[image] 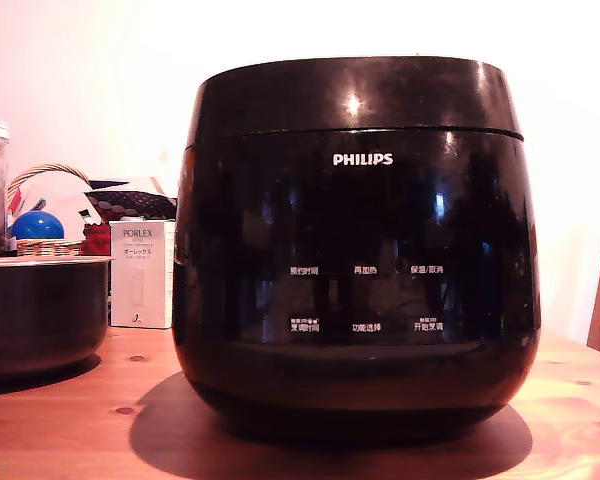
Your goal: Open the rice cooker by pressing the large metal button on the top of its lid with medium force
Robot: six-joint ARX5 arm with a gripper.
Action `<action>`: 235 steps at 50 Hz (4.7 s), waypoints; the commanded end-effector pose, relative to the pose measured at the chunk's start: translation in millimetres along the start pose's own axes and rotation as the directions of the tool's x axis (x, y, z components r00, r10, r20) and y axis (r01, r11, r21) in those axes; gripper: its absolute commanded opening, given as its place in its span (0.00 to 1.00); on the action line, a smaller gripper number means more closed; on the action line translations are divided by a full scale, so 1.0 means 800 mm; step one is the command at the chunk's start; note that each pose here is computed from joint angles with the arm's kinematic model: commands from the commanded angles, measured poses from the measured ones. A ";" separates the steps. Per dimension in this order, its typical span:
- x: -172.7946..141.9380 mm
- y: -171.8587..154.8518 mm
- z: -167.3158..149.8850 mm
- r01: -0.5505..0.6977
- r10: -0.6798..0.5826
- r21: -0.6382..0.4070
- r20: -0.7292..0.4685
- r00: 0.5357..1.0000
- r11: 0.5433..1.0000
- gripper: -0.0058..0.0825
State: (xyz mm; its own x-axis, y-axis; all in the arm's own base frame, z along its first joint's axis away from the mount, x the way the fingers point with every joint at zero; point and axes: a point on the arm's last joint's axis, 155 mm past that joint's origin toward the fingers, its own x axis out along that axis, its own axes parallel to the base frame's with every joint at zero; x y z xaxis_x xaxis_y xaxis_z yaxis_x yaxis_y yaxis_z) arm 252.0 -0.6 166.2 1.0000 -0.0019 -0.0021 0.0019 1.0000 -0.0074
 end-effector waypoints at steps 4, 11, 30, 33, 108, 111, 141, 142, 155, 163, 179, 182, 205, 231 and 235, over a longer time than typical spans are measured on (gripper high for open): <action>-0.001 -0.012 0.021 0.069 -0.072 0.034 0.105 0.992 0.997 0.04; -0.001 -0.017 0.024 0.097 -0.095 -0.010 0.112 0.989 0.995 0.04; -0.060 -0.139 0.074 0.641 -0.610 -0.318 0.205 0.766 0.698 0.04; -0.081 -0.163 0.079 0.724 -0.707 -0.335 0.196 0.679 0.603 0.04; -0.063 -0.412 0.148 0.993 -0.986 -0.010 -0.116 0.119 0.121 0.04; -0.056 -0.420 0.137 0.990 -0.982 -0.015 -0.131 0.139 0.143 0.04; -0.030 -0.454 0.033 0.974 -0.916 0.028 -0.336 0.221 0.224 0.04; -0.029 -0.453 0.029 0.972 -0.910 0.029 -0.347 0.227 0.232 0.04; -0.024 -0.429 -0.020 0.956 -0.822 0.033 -0.503 0.267 0.291 0.04; -0.027 -0.415 -0.043 0.954 -0.775 0.044 -0.573 0.266 0.295 0.04; -0.032 -0.403 -0.061 0.954 -0.734 0.034 -0.631 0.253 0.299 0.04; -0.032 -0.403 -0.061 0.953 -0.733 0.034 -0.631 0.253 0.300 0.04; -0.002 -0.442 0.038 0.918 -0.871 -0.050 -0.340 0.354 0.393 0.04; 0.057 -0.342 0.137 0.723 -0.705 0.063 -0.181 0.686 0.688 0.04; 0.064 -0.315 0.149 0.676 -0.659 0.072 -0.170 0.733 0.733 0.04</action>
State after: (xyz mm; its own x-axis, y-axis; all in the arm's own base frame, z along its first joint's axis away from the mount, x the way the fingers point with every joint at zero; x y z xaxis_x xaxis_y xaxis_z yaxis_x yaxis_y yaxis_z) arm 299.6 -262.9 297.0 0.7114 -0.6877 -0.1448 0.6999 0.7119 0.0573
